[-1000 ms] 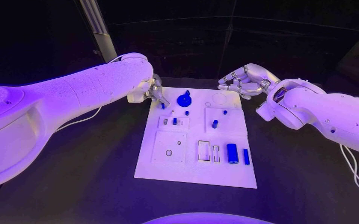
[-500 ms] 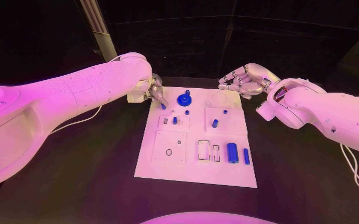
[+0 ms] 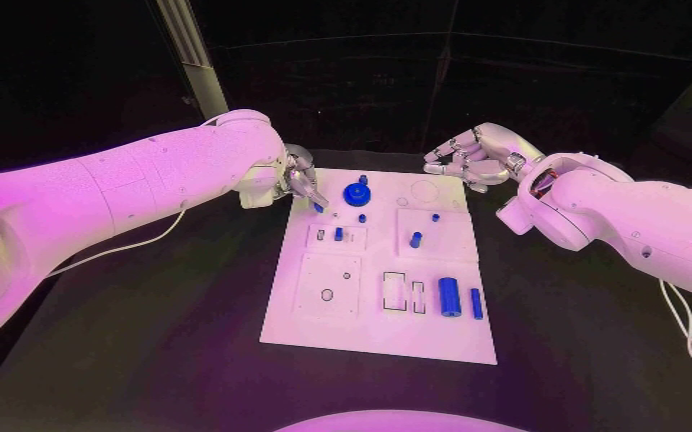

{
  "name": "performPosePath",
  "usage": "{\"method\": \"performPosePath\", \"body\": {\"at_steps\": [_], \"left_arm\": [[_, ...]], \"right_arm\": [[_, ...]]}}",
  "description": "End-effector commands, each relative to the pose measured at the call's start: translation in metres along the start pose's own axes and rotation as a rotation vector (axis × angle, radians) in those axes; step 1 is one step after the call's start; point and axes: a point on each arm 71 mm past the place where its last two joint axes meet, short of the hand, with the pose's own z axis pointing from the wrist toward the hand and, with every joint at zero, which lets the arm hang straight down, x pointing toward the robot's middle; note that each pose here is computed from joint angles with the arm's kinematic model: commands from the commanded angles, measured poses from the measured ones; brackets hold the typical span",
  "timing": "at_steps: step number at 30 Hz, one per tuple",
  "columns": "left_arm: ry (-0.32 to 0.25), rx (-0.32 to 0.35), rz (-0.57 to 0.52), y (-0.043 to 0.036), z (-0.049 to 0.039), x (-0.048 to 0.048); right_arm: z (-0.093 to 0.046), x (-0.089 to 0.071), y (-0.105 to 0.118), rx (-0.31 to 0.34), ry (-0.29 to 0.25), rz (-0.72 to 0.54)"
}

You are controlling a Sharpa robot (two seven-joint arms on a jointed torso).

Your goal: Assemble the parts on the task board

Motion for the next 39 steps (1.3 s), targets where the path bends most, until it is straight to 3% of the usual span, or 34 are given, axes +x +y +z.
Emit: {"method": "performPosePath", "body": {"at_steps": [1, 7, 14, 29, 39], "left_arm": [[-0.075, 0.047, -0.039, -0.0036, -0.0065, -0.0011], [-0.109, 0.073, -0.023, -0.0047, -0.0161, 0.0074], [-0.123, 0.068, 0.023, -0.0040, -0.0199, 0.0199], [-0.062, 0.016, 0.070, 0.0031, -0.0199, 0.0452], [-0.046, -0.002, 0.086, 0.0057, -0.0202, 0.0495]], "right_arm": [[0.000, -0.001, 0.001, -0.009, 0.003, -0.002], [0.000, -0.001, 0.000, -0.008, 0.002, -0.003], [0.001, -0.001, 0.000, -0.008, 0.004, -0.003], [0.001, -0.001, 0.000, -0.008, 0.004, -0.003], [0.000, -0.001, 0.000, -0.008, 0.004, -0.003]]}}
